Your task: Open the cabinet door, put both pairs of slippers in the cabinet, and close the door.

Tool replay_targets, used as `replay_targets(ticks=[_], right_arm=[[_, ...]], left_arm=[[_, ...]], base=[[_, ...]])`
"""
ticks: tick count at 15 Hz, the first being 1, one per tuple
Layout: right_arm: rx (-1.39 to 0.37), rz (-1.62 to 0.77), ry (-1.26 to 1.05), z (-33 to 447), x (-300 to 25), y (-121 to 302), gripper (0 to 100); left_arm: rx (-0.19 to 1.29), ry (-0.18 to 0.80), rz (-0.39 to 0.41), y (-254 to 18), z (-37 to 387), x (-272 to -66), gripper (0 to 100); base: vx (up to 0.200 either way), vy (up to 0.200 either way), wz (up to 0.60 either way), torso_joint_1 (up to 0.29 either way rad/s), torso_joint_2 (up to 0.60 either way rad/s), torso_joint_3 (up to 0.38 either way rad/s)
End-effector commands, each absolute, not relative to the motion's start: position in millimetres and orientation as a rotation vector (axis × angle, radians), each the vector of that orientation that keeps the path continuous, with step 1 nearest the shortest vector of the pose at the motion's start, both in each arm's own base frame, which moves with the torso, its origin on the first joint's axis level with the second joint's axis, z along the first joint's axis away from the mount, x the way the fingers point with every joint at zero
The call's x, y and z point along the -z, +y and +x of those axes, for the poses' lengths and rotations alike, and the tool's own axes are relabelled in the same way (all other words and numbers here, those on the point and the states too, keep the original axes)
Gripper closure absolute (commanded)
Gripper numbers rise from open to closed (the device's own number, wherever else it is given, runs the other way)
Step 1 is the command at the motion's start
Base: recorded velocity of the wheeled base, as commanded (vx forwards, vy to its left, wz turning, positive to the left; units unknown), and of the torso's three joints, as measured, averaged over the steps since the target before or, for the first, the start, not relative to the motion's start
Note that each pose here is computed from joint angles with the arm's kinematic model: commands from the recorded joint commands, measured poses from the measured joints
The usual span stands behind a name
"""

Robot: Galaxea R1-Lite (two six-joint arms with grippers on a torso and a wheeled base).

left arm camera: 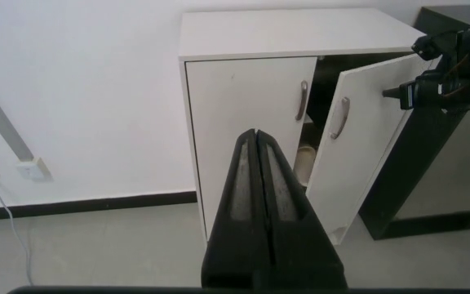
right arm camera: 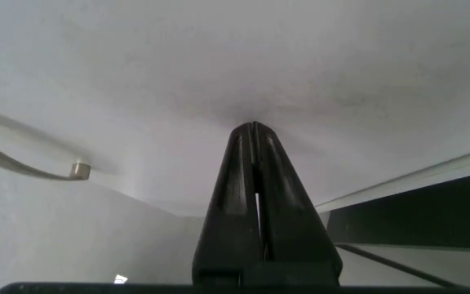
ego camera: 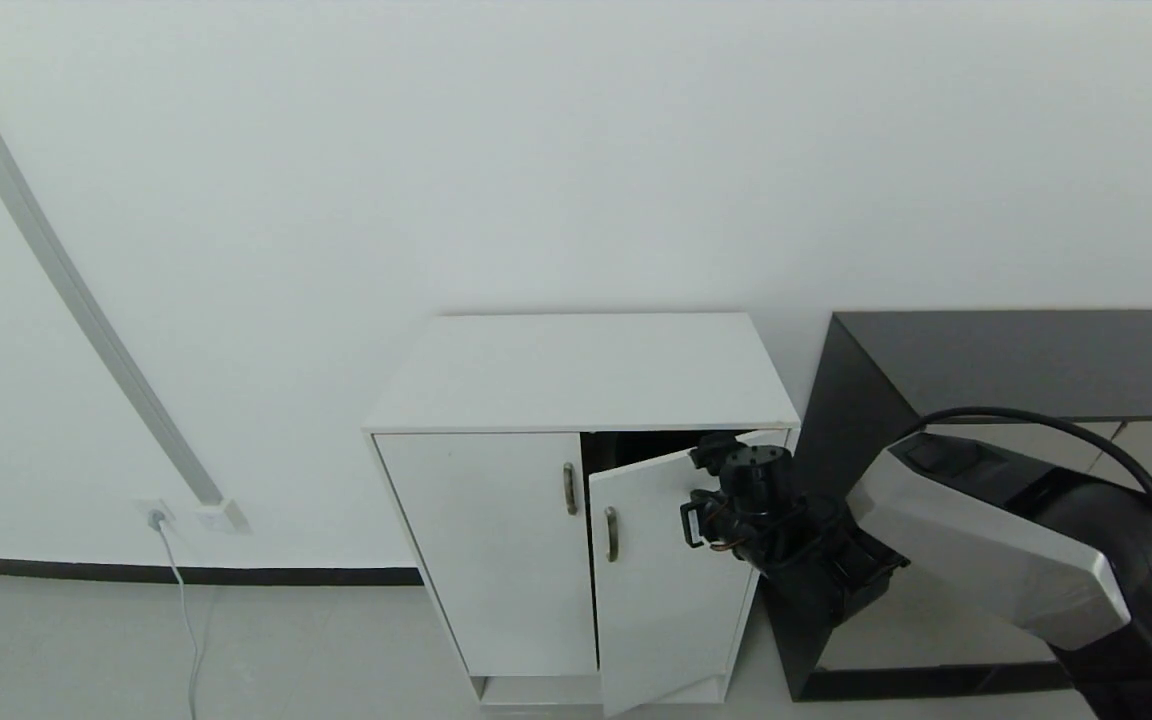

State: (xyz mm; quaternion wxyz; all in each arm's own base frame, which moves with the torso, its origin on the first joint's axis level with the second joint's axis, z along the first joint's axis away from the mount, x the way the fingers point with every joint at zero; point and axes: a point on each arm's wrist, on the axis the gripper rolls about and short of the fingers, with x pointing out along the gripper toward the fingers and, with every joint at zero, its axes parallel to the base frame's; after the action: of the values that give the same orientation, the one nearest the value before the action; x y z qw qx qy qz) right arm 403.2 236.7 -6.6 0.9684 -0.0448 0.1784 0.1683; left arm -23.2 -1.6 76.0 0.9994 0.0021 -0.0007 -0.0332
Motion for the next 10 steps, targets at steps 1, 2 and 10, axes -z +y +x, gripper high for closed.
replay_targets(ticks=[1, 2, 10], right_arm=[[-0.339, -0.088, 0.353, 406.9, 5.9, 238.1, 100], [-0.338, -0.085, 0.345, 409.3, 4.6, 239.5, 100], [-0.325, -0.080, 0.339, 424.9, -4.8, 241.0, 100]], left_arm=[[0.066, 0.000, 0.005, -1.6, -23.1, -76.0, 100], [0.066, 0.000, 0.005, -1.6, -23.1, -76.0, 100], [0.066, 0.000, 0.005, -1.6, -23.1, -76.0, 100]], base=[[0.000, 0.000, 0.00, 0.000, 0.00, 0.000], [0.000, 0.000, 0.00, 0.000, 0.00, 0.000], [0.000, 0.000, 0.00, 0.000, 0.00, 0.000]])
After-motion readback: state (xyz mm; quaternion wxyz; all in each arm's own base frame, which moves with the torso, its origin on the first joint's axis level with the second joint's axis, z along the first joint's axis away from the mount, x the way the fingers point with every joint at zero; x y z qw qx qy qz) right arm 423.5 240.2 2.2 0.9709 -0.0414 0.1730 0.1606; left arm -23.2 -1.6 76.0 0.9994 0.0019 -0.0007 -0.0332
